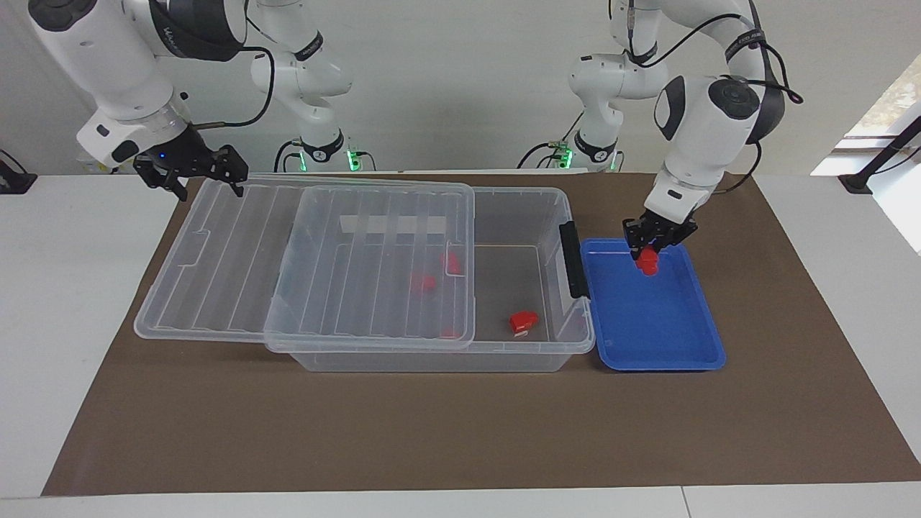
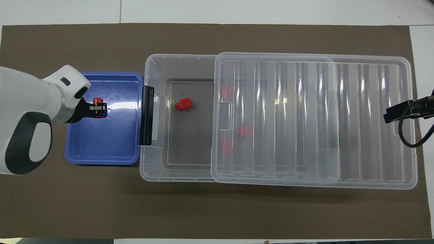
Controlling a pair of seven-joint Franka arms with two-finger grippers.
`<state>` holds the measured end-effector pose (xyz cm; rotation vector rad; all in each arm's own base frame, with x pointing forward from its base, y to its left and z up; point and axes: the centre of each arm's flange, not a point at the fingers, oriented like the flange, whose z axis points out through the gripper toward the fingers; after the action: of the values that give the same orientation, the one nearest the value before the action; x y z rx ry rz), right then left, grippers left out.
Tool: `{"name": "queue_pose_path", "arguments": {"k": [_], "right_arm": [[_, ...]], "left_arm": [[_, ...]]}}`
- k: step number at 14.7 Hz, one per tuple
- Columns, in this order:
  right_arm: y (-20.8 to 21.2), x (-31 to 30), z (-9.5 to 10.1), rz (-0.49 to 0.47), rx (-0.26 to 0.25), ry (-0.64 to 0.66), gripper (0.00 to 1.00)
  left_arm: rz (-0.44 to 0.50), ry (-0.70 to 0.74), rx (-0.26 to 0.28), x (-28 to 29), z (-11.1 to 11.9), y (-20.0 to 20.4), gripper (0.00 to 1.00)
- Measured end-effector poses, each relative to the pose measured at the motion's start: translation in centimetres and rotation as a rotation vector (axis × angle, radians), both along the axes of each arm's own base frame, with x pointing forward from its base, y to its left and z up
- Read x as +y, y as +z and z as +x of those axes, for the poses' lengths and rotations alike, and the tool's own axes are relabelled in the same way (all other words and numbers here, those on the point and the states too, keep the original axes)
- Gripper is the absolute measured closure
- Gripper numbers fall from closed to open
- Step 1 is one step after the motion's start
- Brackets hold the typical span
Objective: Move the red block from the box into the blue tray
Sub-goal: 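Lift the red block with the left gripper over the blue tray, then lower the red block into the blue tray and open the left gripper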
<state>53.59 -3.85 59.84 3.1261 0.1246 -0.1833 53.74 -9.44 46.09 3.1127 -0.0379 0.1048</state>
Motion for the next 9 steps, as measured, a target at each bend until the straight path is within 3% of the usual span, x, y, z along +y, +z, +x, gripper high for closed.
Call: {"name": "queue_pose_path", "arguments": {"k": [4,9], "right_arm": [[0.1,0.0,0.0,0.000,-0.005,0.000,0.00],[0.4,-0.1,0.3,-0.003,-0.033,0.000,0.00]], "left_arm": [[0.005,-0.012,-0.037,5.3,0.7,-5.3,0.66],[0.000,-0.043,-0.030,4.2,1.7,-11.1,0.66]]}}
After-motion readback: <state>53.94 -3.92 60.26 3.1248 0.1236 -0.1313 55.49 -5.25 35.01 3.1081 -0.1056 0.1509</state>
